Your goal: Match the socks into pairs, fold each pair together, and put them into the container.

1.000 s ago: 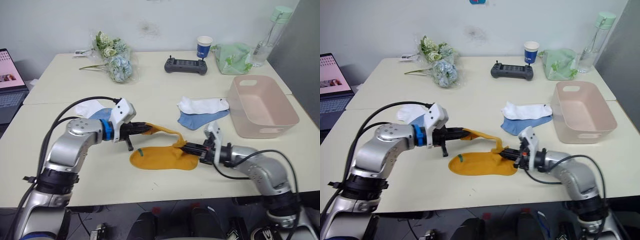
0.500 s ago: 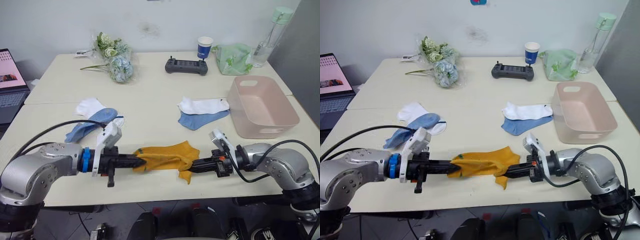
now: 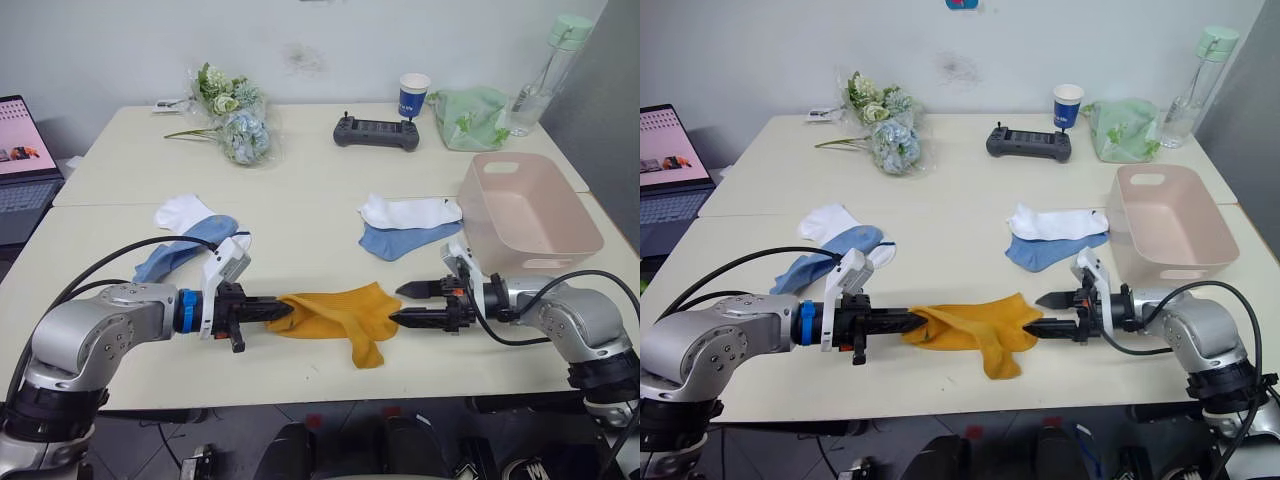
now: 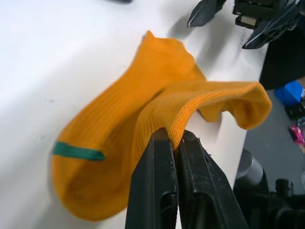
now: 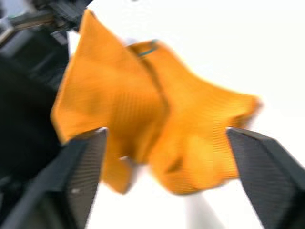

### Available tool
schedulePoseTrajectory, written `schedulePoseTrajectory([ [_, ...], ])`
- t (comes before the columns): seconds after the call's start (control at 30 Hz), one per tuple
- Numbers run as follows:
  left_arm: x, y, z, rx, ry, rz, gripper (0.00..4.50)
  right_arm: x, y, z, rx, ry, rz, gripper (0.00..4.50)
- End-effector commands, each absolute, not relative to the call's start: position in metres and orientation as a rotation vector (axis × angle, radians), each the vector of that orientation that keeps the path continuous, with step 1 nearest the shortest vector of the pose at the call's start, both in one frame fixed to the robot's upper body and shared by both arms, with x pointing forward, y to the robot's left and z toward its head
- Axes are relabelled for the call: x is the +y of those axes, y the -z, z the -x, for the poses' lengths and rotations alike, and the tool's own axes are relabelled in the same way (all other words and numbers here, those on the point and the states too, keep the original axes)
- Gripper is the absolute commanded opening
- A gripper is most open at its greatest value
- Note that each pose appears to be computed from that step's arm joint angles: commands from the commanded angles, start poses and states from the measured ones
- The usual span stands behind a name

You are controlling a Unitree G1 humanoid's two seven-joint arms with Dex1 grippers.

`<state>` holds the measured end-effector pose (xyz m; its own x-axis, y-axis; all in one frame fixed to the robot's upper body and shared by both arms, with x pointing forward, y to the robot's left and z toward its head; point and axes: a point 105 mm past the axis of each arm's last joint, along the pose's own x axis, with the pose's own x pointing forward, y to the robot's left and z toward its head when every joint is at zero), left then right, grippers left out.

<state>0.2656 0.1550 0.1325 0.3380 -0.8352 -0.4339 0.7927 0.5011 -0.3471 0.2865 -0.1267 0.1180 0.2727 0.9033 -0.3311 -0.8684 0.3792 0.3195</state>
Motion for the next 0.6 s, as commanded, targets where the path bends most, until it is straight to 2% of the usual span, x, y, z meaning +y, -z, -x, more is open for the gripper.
schedulePoseTrajectory([
  [0.03,0.153,-0.137,-0.267,0.607,1.07,0.071,0.0,-0.12,-0.139,-0.271,0.415,-1.227,-0.072,4.16],
  [0.17,0.15,-0.138,-0.268,0.598,1.08,0.061,0.0,-0.102,-0.133,-0.246,0.39,-1.264,-0.006,4.16],
  [0.3,0.148,-0.139,-0.271,0.586,1.083,0.053,0.0,-0.094,-0.115,-0.239,0.367,-1.268,0.142,4.16],
  [0.53,0.147,-0.142,-0.275,0.577,1.083,0.042,0.0,-0.081,-0.098,-0.235,0.358,-1.296,0.153,4.16],
  [0.6,0.147,-0.141,-0.275,0.579,1.081,0.041,0.0,-0.077,-0.097,-0.234,0.35,-1.305,0.136,3.8],
])
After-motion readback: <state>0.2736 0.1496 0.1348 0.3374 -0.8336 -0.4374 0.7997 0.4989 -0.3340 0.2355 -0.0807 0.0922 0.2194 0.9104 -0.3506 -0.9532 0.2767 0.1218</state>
